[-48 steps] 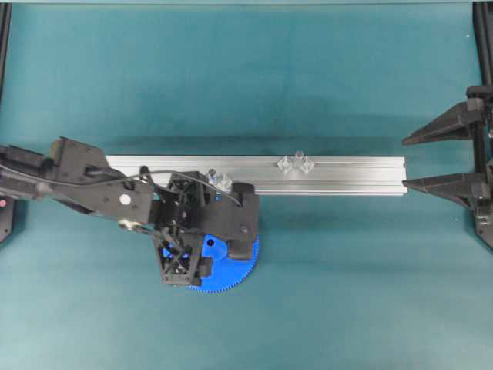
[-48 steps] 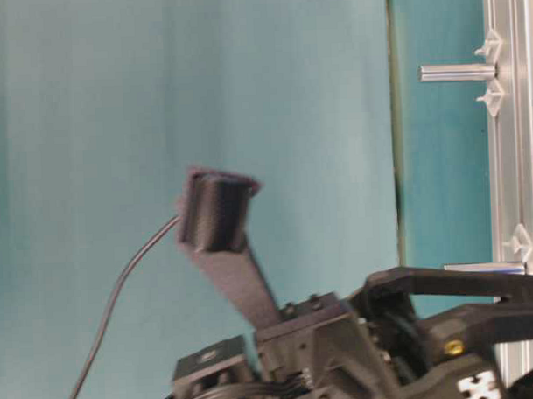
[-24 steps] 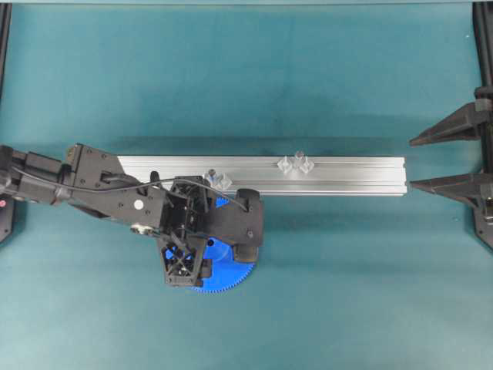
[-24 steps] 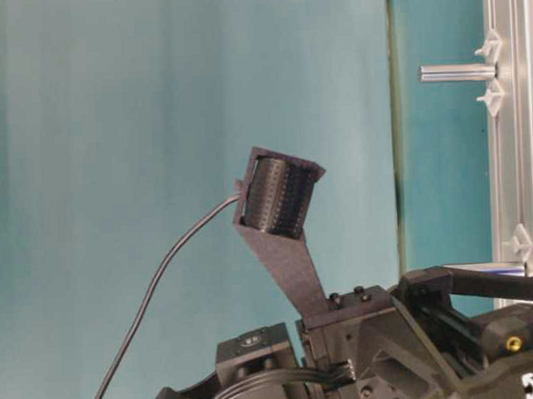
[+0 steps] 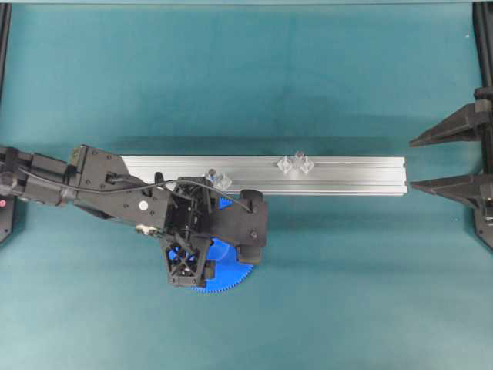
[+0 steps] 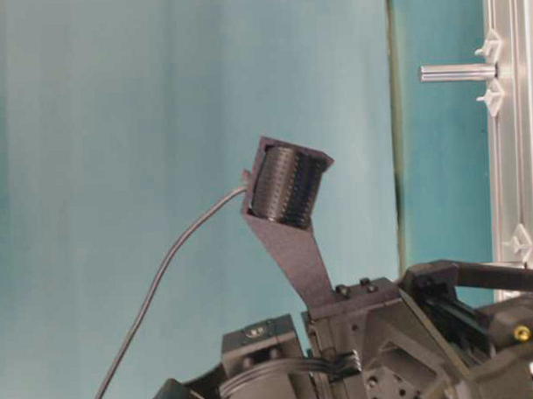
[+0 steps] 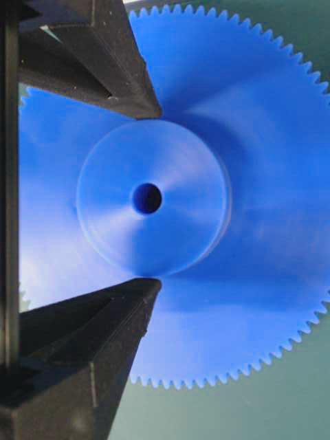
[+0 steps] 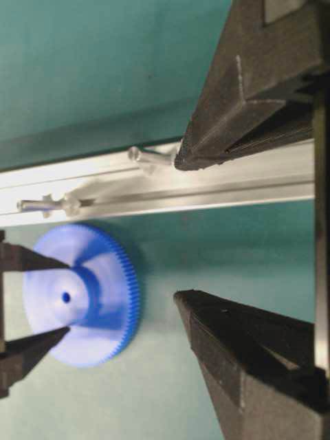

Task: Insert the large gear onto the shaft.
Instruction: 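Lower the left gripper over the hub and close on it, then lift the blue gear and tilt it upright with the left gripper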

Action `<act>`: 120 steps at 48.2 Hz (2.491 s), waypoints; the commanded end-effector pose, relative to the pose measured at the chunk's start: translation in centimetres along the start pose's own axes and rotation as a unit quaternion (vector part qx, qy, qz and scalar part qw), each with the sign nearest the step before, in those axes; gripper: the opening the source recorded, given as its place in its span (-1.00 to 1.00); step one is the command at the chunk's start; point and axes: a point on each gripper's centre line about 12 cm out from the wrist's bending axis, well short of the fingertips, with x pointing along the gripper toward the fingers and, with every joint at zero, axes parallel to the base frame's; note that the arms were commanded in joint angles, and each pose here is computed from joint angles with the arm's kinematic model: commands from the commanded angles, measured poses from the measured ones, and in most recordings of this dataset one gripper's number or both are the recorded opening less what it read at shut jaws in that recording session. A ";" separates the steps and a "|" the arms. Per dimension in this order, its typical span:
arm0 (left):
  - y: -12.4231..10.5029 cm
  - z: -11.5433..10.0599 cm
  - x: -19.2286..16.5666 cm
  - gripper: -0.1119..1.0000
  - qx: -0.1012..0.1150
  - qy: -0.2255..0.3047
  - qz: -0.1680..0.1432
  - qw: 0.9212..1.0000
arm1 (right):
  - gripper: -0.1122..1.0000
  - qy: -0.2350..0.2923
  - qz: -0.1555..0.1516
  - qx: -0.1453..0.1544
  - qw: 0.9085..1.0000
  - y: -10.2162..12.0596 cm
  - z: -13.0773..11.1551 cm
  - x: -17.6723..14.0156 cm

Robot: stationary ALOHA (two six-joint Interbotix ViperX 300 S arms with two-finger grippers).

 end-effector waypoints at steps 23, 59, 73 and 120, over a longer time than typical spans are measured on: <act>0.2 0.7 0.1 0.87 0.001 -0.006 0.001 1.000 | 0.62 -0.005 0.003 0.007 1.000 0.1 0.3 0.0; 0.1 -0.2 1.1 0.62 0.007 0.007 0.002 1.000 | 0.62 -0.004 0.002 0.007 1.000 0.1 0.1 0.1; 0.1 0.6 0.3 0.62 0.014 -0.020 0.001 1.000 | 0.62 -0.010 0.003 0.007 1.000 0.1 0.1 0.0; 2.2 6.3 -8.5 0.62 0.065 -0.102 0.019 0.992 | 0.62 -0.018 0.003 0.008 1.000 0.1 -0.2 -0.3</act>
